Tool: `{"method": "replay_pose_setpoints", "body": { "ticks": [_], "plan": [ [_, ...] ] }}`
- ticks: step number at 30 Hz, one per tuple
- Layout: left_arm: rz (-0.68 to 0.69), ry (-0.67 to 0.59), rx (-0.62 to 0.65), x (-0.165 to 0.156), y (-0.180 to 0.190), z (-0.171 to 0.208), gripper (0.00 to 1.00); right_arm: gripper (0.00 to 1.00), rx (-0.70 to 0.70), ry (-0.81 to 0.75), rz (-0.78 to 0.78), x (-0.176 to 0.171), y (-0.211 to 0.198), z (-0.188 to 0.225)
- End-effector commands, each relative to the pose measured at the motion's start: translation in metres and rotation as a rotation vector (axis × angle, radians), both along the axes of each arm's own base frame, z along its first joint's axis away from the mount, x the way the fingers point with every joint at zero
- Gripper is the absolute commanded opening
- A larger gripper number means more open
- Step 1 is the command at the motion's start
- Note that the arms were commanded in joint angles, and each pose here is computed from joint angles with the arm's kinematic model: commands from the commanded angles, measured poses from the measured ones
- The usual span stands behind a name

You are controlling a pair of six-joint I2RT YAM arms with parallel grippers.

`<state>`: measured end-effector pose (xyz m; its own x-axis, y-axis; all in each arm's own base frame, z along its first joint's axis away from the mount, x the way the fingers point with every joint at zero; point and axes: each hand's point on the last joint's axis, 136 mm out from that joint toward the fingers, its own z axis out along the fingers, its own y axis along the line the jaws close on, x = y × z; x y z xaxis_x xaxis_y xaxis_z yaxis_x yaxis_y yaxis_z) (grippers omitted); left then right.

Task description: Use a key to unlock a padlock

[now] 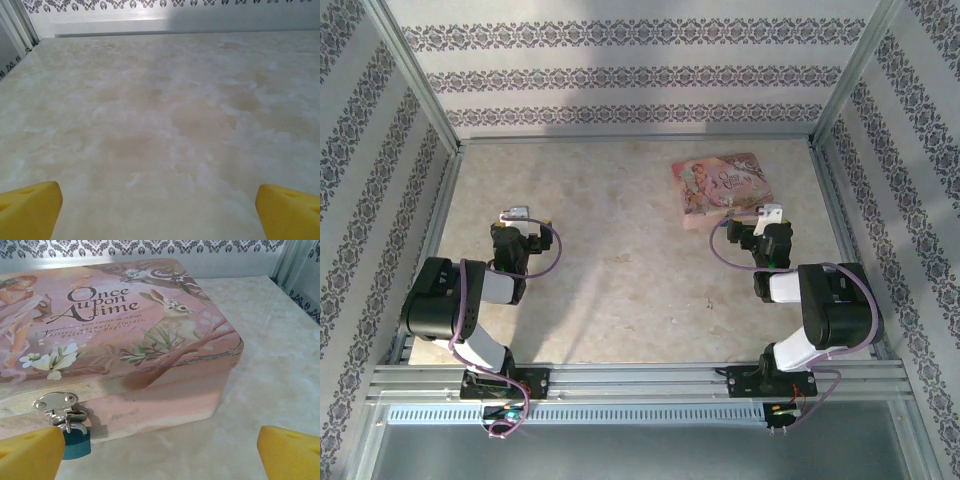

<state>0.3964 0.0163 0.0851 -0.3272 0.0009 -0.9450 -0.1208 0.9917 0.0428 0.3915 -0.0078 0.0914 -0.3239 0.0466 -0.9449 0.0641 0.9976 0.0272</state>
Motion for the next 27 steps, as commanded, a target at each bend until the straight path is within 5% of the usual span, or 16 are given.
{"method": "replay_pose_setpoints", "body": {
  "ticks": [1, 22, 27],
  "plan": [
    [0.001, -0.006, -0.002, 0.003, 0.003, 0.004, 0.99, 0.98, -0.011, -0.045, 0.007, 0.007, 0.003, 0.015],
    [0.002, -0.005, -0.005, 0.003, 0.003, 0.004, 0.99, 0.98, -0.005, -0.044, 0.008, 0.007, 0.003, 0.015],
    [-0.037, -0.071, -0.003, -0.010, -0.004, 0.035, 0.99, 0.98, 0.006, -0.062, -0.002, 0.002, 0.000, 0.029]
  ]
}}
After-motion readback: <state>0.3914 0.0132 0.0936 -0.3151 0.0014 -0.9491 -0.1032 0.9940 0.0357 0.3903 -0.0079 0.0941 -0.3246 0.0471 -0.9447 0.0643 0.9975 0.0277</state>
